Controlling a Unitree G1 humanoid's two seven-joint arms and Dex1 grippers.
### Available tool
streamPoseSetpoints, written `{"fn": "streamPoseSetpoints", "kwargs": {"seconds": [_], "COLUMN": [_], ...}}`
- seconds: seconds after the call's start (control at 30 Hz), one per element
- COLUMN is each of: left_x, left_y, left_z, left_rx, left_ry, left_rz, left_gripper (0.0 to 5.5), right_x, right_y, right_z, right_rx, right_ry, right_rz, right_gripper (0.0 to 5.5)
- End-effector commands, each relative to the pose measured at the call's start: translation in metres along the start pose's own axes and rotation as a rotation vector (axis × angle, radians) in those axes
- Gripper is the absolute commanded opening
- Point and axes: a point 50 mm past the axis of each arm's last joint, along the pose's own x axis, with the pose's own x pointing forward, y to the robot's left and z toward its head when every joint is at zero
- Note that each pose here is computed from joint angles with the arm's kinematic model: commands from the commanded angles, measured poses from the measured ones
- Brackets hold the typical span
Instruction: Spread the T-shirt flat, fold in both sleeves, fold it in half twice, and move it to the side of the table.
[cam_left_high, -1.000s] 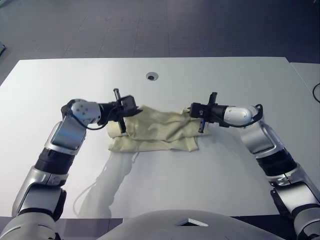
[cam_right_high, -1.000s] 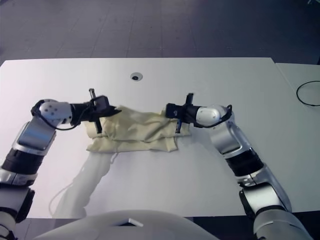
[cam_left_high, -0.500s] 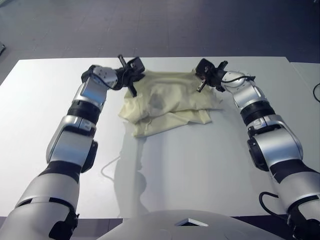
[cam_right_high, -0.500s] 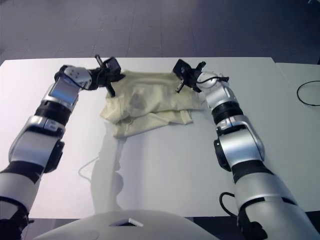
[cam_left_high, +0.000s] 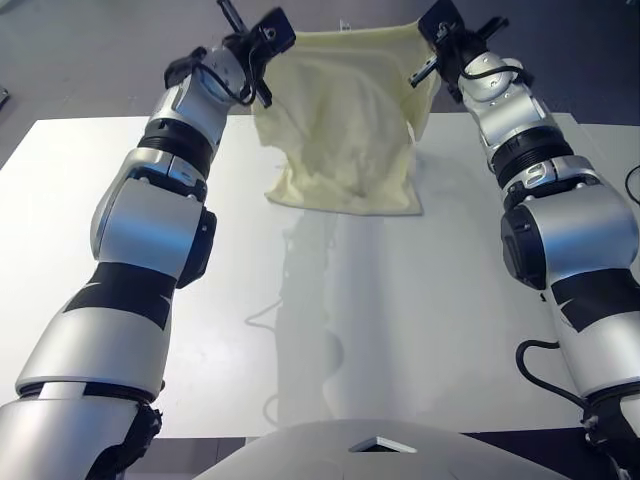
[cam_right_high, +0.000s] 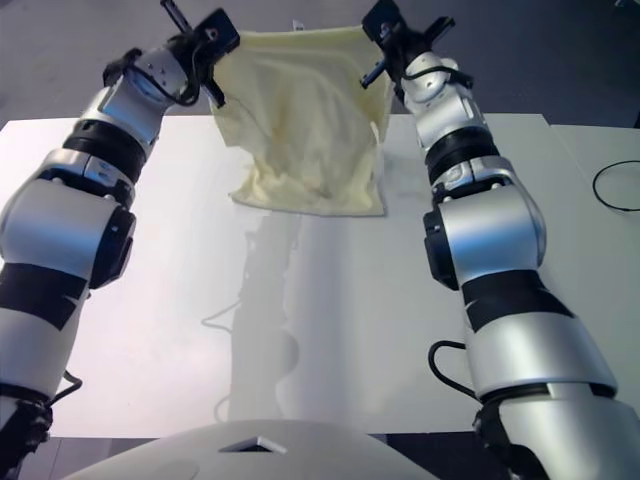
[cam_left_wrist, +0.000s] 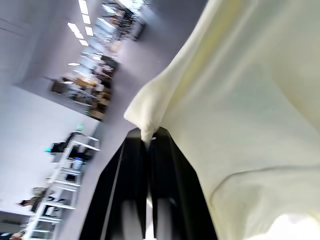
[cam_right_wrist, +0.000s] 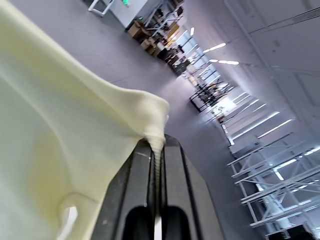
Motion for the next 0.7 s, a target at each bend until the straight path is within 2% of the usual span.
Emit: {"fn": "streamPoseSetpoints", "kwargs": {"seconds": [0.03,0.23,0.47,0.57,0.7], "left_x": [-0.004,-0.007,-0.012,-0.014,-0.017], "left_y": [0.029,0.046,0.058,0.058,0.050], "left_z": [0.008,0.020,0.021,0.017,0.009], "left_rx": [0.055,0.167,0.267,0.295,0.332], "left_ry": [0.006,-0.025,-0.055,-0.068,-0.090], "left_rz": [0.127,0.191,0.211,0.171,0.014], "left_gripper": [0.01,0.01,0.01,0.01,0.01], "right_x": [-0.001,-0.004,-0.007,-0.008,-0.008], "right_y": [-0.026,-0.048,-0.058,-0.054,-0.042], "right_z": [0.009,0.025,0.027,0.021,0.011], "right_rx": [-0.005,-0.047,-0.084,-0.085,-0.075], "right_ry": [0.002,-0.053,-0.094,-0.109,-0.132], "right_rz": [-0.111,-0.245,-0.266,-0.228,-0.124], "right_gripper": [0.00,0.00,0.00,0.00,0.00]}}
